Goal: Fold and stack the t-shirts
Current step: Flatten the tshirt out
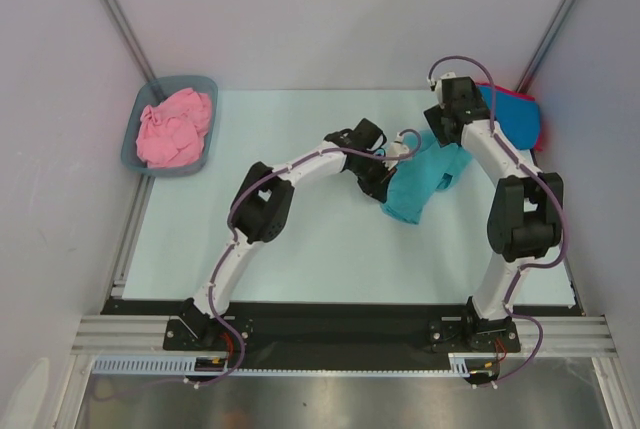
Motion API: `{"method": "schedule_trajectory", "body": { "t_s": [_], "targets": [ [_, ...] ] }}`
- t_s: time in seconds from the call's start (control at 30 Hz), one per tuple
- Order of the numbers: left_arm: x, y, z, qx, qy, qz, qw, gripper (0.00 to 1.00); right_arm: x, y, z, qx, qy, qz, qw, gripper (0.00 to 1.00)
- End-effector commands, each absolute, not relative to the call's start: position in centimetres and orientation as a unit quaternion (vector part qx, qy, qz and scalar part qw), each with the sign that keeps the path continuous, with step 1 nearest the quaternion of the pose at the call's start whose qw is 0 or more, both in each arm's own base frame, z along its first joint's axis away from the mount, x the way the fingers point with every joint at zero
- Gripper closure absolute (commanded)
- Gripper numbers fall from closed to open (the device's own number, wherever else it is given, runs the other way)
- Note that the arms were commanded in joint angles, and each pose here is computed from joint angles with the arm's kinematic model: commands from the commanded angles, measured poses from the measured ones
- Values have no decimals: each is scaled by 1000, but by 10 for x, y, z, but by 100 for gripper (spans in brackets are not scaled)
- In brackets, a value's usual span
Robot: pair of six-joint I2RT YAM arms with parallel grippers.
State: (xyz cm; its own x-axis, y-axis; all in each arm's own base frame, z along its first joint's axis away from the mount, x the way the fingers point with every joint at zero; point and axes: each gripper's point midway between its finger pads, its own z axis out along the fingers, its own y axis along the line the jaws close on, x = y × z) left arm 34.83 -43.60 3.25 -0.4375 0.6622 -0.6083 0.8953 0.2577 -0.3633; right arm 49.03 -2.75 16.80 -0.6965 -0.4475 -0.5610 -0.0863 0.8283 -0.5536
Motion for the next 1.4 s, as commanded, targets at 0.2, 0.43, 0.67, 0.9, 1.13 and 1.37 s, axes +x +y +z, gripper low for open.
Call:
{"method": "schedule_trajectory", "body": {
  "t_s": [0.2,0.43,0.67,0.9,1.13,1.37],
  "targets": [
    [452,-357,79,458,823,-29,335,100,485,-8,177,-161,881,-234,378,4],
    [506,-225,146,370,806,211,411,100,484,4,166,-183,879,-239,370,4],
    [525,-127,169,300,802,324,402,100,484,24,155,-221,874,-245,357,3],
    [535,-94,150,284,800,386,361,100,459,55,130,-305,879,-187,315,3],
    [528,-101,135,305,811,360,347,44,410,73,104,-414,861,-147,255,2],
    [507,-104,132,342,810,321,353,23,388,84,86,-454,842,-166,239,2]
  ]
}}
